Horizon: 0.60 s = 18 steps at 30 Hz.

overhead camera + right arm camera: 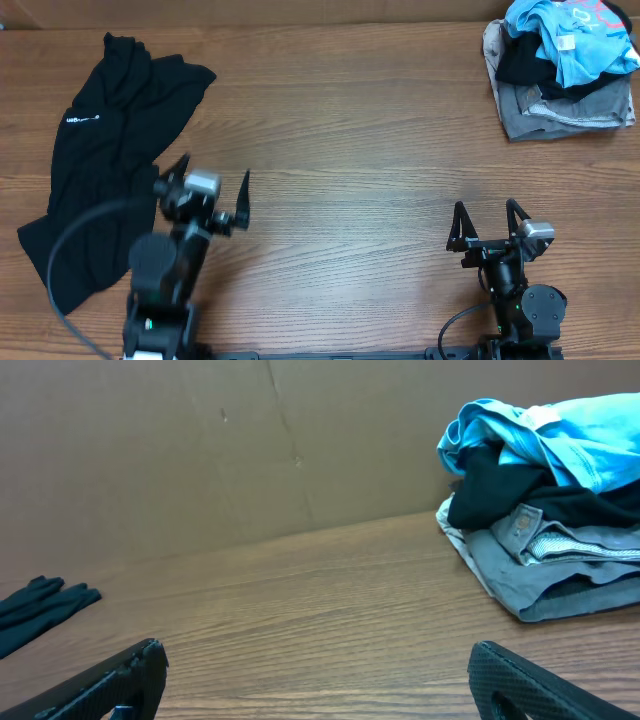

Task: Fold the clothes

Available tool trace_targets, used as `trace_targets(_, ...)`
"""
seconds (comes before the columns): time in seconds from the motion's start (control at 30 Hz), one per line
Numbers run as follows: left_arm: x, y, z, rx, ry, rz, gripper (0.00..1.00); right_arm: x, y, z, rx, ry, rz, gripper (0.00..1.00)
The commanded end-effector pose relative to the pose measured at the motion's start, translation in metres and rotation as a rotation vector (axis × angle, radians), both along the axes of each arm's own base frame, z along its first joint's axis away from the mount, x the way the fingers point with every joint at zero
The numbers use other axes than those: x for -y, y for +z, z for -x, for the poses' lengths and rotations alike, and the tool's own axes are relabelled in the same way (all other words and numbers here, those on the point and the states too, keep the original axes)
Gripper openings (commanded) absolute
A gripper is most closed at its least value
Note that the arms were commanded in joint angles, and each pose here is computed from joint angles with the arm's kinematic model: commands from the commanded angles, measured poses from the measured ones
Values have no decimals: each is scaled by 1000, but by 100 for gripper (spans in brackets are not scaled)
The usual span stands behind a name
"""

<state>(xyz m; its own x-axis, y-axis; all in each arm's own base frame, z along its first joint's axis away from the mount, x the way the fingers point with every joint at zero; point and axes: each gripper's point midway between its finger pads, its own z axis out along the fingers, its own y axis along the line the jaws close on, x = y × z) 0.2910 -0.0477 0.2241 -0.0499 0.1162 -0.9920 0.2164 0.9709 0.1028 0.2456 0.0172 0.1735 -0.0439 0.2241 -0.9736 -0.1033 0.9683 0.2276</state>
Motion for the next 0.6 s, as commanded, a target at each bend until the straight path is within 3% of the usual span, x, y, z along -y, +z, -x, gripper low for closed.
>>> trace_targets(0.0,-9,-12,16,50,18,3,100,2,-1,0,6,-12,-4,100)
trace_targets(0.3,-21,-35,36,117,35,43,100,2,-1,0,6,-12,-4,100)
trace_targets(0.57,-28,-53,43,48,77,38,100,2,-1,0,6,-12,-4,100)
